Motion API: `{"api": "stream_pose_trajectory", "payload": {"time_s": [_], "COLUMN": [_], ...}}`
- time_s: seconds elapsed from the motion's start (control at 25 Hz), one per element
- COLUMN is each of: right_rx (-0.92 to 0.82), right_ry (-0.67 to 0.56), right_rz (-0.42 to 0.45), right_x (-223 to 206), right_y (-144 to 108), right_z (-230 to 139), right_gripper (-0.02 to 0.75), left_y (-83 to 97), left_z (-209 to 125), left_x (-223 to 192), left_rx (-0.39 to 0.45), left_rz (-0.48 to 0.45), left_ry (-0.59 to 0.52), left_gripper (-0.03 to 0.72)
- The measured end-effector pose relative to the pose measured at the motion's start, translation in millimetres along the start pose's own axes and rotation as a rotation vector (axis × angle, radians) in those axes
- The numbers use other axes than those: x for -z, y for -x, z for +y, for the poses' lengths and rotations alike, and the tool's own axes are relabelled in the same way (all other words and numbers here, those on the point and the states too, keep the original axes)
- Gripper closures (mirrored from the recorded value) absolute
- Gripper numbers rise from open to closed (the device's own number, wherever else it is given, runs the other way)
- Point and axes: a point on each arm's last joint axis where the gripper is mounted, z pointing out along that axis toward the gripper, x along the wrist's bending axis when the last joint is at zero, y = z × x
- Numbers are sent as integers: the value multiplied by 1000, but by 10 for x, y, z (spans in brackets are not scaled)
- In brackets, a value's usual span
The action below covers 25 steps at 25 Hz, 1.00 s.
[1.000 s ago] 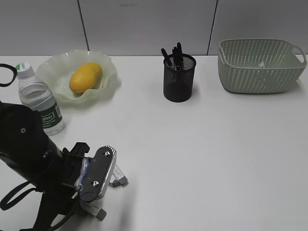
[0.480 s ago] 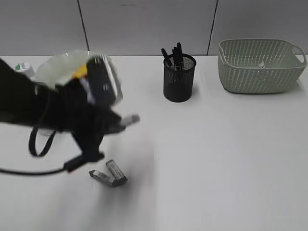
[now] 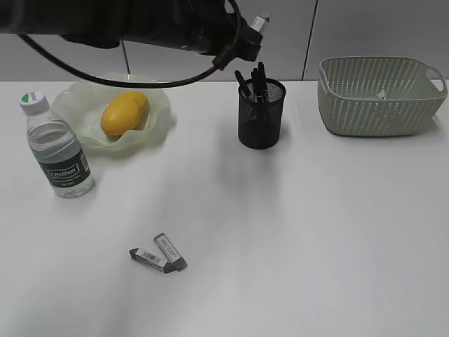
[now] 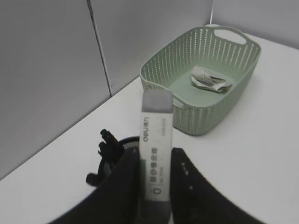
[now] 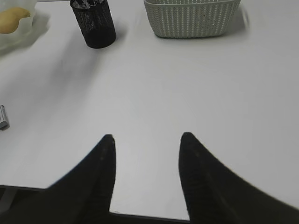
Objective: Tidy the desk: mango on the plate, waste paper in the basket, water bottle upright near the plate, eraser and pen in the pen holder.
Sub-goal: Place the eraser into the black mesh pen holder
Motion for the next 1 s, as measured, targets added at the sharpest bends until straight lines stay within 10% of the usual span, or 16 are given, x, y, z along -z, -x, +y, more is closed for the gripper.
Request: {"api": "stream_pose_trajectory", "payload": {"time_s": [0.76, 1.0], "right_rx": [0, 0], "right_ry": [0, 0], "right_rz": [0, 0], "right_x": [0, 0], "right_y": [0, 0], "right_z": [0, 0], "right_gripper": [376, 376], "left_y": [-229, -225], "left_z": [-234, -234], "left_x": [-849, -851], "left_rx": [55, 56], "left_rz": [50, 45], "left_ry": [20, 20], "left_gripper": [543, 312]}}
